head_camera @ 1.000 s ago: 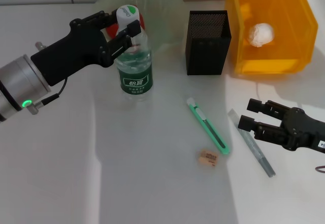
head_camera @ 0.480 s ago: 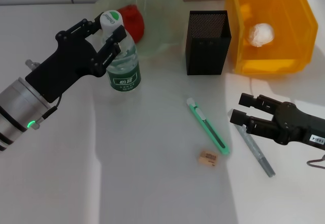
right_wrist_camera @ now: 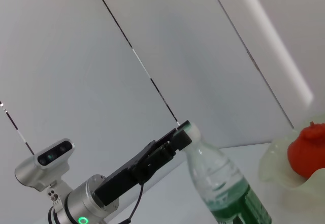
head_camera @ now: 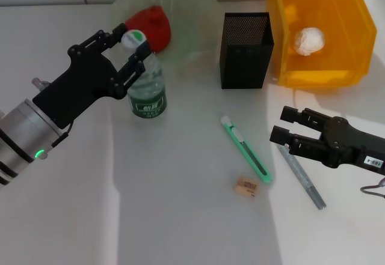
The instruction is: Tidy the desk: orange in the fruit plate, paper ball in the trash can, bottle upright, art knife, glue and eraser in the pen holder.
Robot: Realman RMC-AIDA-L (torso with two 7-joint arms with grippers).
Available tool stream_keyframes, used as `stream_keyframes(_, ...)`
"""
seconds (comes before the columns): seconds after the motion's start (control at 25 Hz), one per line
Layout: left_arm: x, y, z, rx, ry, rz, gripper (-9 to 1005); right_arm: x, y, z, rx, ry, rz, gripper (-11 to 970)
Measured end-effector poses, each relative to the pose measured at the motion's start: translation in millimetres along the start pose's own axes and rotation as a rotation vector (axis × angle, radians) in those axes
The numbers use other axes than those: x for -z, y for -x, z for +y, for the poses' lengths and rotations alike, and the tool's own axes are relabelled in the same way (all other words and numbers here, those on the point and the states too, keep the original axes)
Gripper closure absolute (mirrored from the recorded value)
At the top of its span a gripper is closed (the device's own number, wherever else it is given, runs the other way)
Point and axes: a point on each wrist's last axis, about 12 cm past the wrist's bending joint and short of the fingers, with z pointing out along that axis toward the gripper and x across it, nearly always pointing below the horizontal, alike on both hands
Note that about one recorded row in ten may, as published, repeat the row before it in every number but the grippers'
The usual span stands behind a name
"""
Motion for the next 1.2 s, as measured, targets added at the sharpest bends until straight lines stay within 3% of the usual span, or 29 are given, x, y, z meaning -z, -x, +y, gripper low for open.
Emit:
stream_keyframes(0.32,6.6,6.1,-4.2,0.014,-0.016,-0.068,417,-0.4,0.5,-0.1,0.003,0.001,-0.001,141)
stream_keyframes(0.44,14.1,14.0,-6.9,0.032,-0.035,-0.141,278,0.1,0.9,-0.3,0.003,-0.002,-0.007,141)
stream_keyframes(0.52,17.2,21.7,-7.8,0.072,-0.101,-0.174,186,0.7,1.5,-0.1,0.004,-0.002,-0.013,141)
stream_keyframes(0.64,20.3,34.7,-5.5,0.144,-0.307,-0.124,181,4.8,4.9,-0.1,0.015,-0.002,-0.028,141)
stream_keyframes(0.8,31.9,40.8,-3.2,0.150,-0.499,0.000,185,15.9,17.0,-0.2,0.053,-0.002,-0.057,142)
stream_keyframes(0.92,36.2,40.9,-1.5,0.171,-0.554,0.072,188,26.6,36.7,-0.3,0.071,0.005,-0.035,142)
stream_keyframes(1.04,41.1,35.8,-2.3,0.191,-0.597,0.163,190,35.6,72.3,1.1,0.060,-0.003,0.044,142)
stream_keyframes(1.08,41.4,35.2,-2.2,0.191,-0.599,0.170,191,35.7,98.9,6.8,0.063,-0.008,0.144,142)
stream_keyframes(1.12,41.7,33.8,-2.3,0.193,-0.603,0.188,192,35.7,98.9,6.8,0.063,-0.008,0.144,142)
stream_keyframes(1.2,41.5,31.7,-2.2,0.194,-0.603,0.210,194,28.1,125.3,16.2,0.040,-0.040,0.295,141)
